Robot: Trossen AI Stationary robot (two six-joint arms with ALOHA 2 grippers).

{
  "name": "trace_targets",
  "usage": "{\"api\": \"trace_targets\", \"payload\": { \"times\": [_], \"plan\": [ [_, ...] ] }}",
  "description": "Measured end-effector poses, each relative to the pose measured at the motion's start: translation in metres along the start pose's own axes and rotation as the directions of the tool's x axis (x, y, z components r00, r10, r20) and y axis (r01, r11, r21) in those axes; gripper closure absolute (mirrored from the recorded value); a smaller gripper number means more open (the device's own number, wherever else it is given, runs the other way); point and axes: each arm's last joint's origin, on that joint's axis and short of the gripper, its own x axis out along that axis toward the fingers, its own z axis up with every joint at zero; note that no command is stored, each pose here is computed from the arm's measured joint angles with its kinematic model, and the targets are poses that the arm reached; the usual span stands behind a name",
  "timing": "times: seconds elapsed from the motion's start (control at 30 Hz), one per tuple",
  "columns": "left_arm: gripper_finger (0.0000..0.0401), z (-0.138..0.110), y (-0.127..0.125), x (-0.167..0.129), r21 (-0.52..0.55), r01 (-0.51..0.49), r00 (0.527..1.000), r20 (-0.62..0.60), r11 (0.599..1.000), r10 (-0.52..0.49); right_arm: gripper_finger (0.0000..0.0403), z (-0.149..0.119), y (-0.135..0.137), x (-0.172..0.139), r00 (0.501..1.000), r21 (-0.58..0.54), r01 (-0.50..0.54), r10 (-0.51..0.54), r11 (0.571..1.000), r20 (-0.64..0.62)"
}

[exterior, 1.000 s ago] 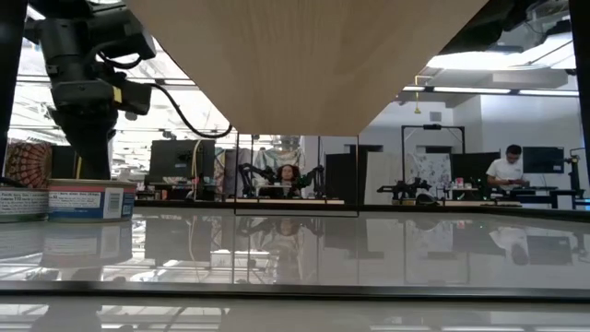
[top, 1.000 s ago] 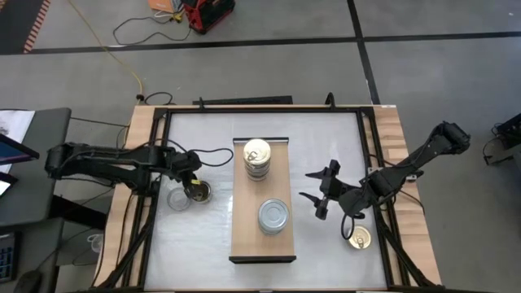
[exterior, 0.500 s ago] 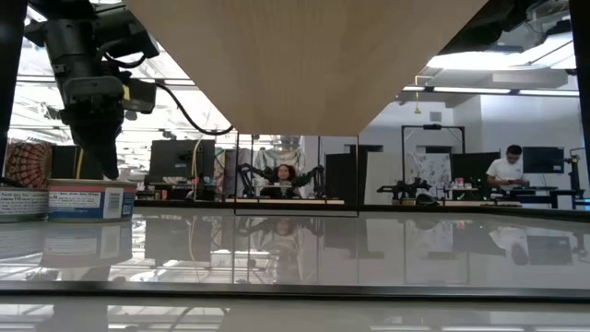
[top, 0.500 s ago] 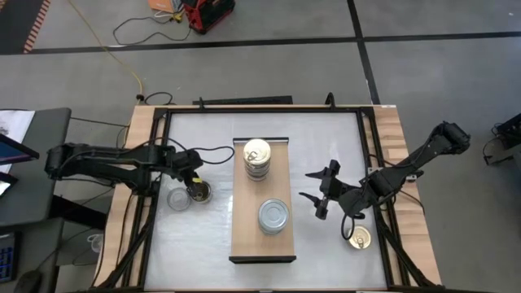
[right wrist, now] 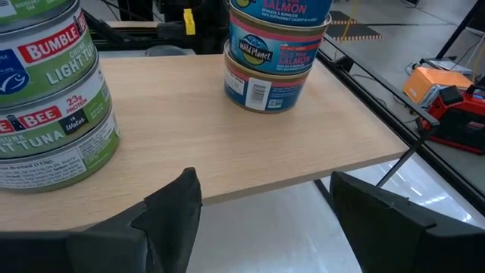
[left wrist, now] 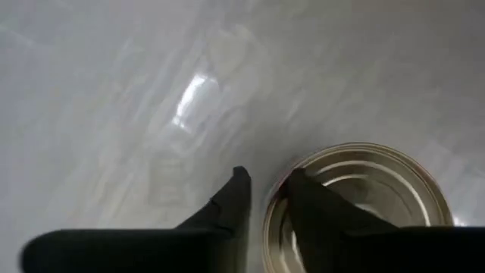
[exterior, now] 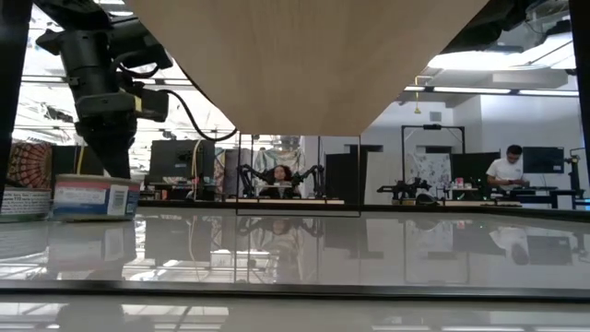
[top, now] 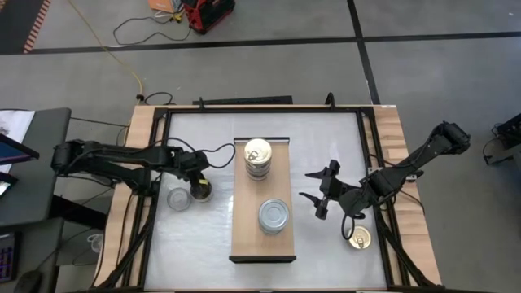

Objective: Stack canned seafood by type on shelf
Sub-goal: Stack the blue tuna can on top of the stacked blue tuna cans on the shelf

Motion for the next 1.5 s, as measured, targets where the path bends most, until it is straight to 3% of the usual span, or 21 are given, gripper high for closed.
{"api": "trace_targets", "payload": {
  "times": [0.17,0.33,0.6,0.73,0.83,0.93,1.13,1.33,1.5],
  "plan": [
    [0.0392,0.001,0.003,0.001,-0.002,-0.013,1.000,0.007,1.000,0.013,0.0088,0.000,0.000,0.000,1.000,0.000,0.000,0.000,1.000,0.000],
    [0.0400,0.001,0.013,0.003,-0.060,-0.062,0.998,-0.012,0.996,0.062,0.0088,0.000,0.000,0.000,1.000,0.000,0.000,0.000,1.000,0.000],
    [0.0400,0.005,0.026,-0.008,-0.139,-0.143,0.985,0.077,0.980,0.155,0.0088,0.000,0.000,0.000,1.000,0.000,0.000,0.000,1.000,0.000],
    [0.0401,0.006,0.028,-0.018,-0.156,-0.100,0.986,0.115,0.983,0.119,0.0088,0.000,0.000,0.000,1.000,0.001,-0.001,0.001,1.000,0.001],
    [0.0401,0.010,0.023,-0.029,-0.145,0.006,0.982,0.187,0.989,0.022,0.0088,0.000,0.000,0.000,1.000,0.003,-0.001,0.001,1.000,0.002],
    [0.0399,0.011,0.019,-0.031,-0.207,0.063,0.975,0.222,0.976,-0.015,0.0088,0.001,0.000,0.000,1.000,0.013,-0.004,0.004,1.000,0.010],
    [0.0340,0.006,0.017,-0.013,-0.298,0.034,0.988,0.155,0.954,0.013,0.0088,0.002,0.001,0.000,1.000,0.021,-0.006,0.006,1.000,0.017],
    [0.0261,0.008,0.014,-0.003,-0.300,0.105,0.980,0.193,0.948,-0.048,0.0088,0.002,0.001,0.000,1.000,0.022,-0.006,0.006,1.000,0.017],
    [0.0258,0.003,0.018,-0.002,-0.321,0.036,0.988,0.151,0.947,0.014,0.0088,0.002,0.002,-0.001,1.000,0.018,-0.013,0.013,1.000,0.018]
  ]
}}
